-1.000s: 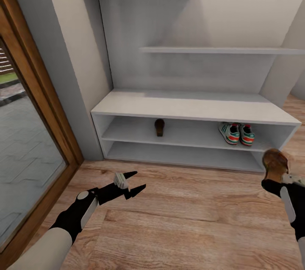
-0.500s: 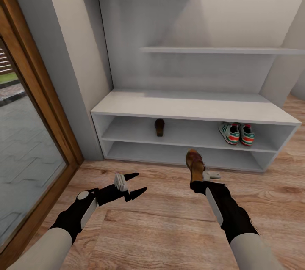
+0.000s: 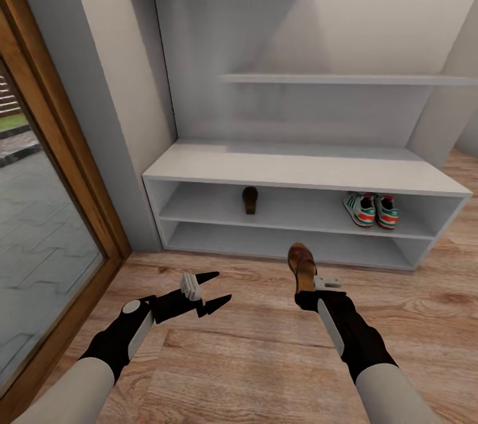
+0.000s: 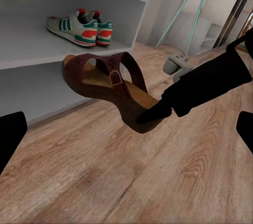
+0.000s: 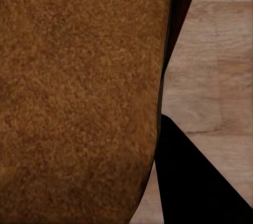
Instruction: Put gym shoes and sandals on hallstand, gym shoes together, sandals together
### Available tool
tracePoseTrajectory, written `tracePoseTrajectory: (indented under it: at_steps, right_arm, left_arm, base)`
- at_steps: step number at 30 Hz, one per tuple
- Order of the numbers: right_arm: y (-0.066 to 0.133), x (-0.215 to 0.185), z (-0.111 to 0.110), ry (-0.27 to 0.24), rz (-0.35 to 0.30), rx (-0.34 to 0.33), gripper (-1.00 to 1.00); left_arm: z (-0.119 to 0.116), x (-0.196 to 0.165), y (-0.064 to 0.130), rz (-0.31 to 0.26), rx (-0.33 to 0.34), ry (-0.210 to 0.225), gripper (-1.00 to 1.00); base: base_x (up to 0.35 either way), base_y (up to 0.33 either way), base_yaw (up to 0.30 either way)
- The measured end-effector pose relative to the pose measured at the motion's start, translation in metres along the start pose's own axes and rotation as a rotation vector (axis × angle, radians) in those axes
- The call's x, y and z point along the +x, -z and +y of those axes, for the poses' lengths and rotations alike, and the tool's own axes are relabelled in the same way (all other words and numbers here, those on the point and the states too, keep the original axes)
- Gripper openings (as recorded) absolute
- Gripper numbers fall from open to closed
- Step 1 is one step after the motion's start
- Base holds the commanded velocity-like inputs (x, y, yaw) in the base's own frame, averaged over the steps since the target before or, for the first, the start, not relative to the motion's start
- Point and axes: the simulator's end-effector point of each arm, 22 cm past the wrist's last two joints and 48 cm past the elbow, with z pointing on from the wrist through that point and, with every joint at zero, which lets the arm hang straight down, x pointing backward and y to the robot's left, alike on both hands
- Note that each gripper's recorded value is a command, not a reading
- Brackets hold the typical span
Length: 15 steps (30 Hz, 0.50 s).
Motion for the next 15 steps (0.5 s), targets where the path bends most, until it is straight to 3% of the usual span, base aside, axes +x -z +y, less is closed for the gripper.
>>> tracePoseTrajectory:
  at_steps: [15]
  right_arm:
    - [0.0020, -0.0051, 0.0005, 0.002, -0.012, -0.004, -1.00]
  left_arm:
    - [-0.0002, 0.0000, -0.0003, 0.000, 0.000, 0.000, 1.00]
  base:
    - [0.000, 0.000, 0.000]
